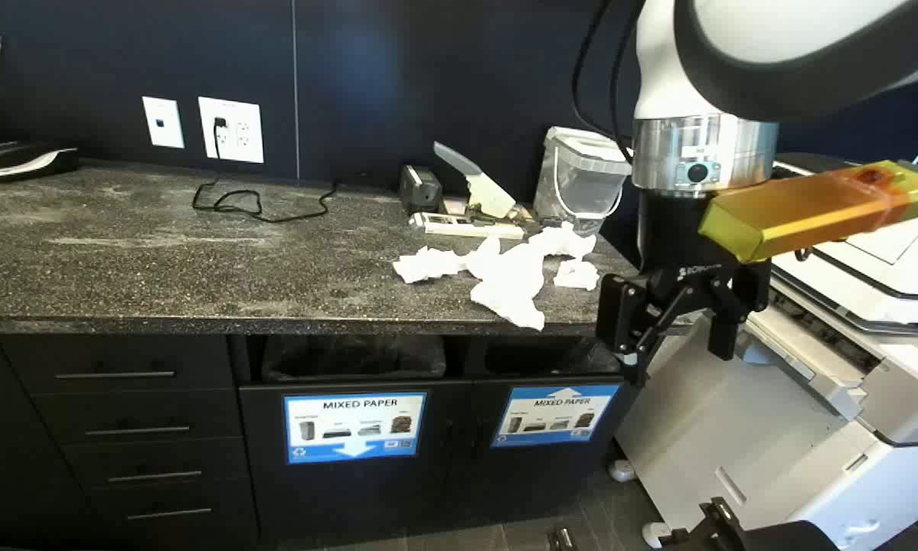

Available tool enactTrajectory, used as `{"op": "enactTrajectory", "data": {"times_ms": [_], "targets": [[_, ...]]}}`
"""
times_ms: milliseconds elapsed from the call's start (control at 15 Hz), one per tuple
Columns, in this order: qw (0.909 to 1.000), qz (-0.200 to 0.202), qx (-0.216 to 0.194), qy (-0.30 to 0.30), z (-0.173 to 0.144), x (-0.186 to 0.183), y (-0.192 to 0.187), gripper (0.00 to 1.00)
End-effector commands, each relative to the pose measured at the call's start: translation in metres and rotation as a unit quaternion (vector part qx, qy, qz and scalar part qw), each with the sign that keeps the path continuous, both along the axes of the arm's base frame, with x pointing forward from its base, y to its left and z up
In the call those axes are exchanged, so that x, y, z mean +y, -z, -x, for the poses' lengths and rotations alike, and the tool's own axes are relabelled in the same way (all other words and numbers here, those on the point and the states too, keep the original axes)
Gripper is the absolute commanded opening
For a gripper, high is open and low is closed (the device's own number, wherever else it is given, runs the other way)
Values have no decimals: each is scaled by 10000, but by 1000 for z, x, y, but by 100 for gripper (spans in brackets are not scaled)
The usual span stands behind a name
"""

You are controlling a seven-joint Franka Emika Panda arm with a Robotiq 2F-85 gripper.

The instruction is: Place the papers on the counter inside the bin on the right

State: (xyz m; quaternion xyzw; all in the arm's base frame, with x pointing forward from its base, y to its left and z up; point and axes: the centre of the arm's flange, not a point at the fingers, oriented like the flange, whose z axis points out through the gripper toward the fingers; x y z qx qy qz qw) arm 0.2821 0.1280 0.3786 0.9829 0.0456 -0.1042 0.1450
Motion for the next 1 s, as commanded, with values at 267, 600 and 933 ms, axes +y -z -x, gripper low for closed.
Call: {"op": "enactTrajectory", "data": {"times_ms": [267, 600, 933], "targets": [[10000, -2, -6, -1, 0, 0, 0, 100], [9999, -67, -135, 34, -13, -13, 12, 100], [9965, -244, -764, 218, -61, -53, 36, 100]]}}
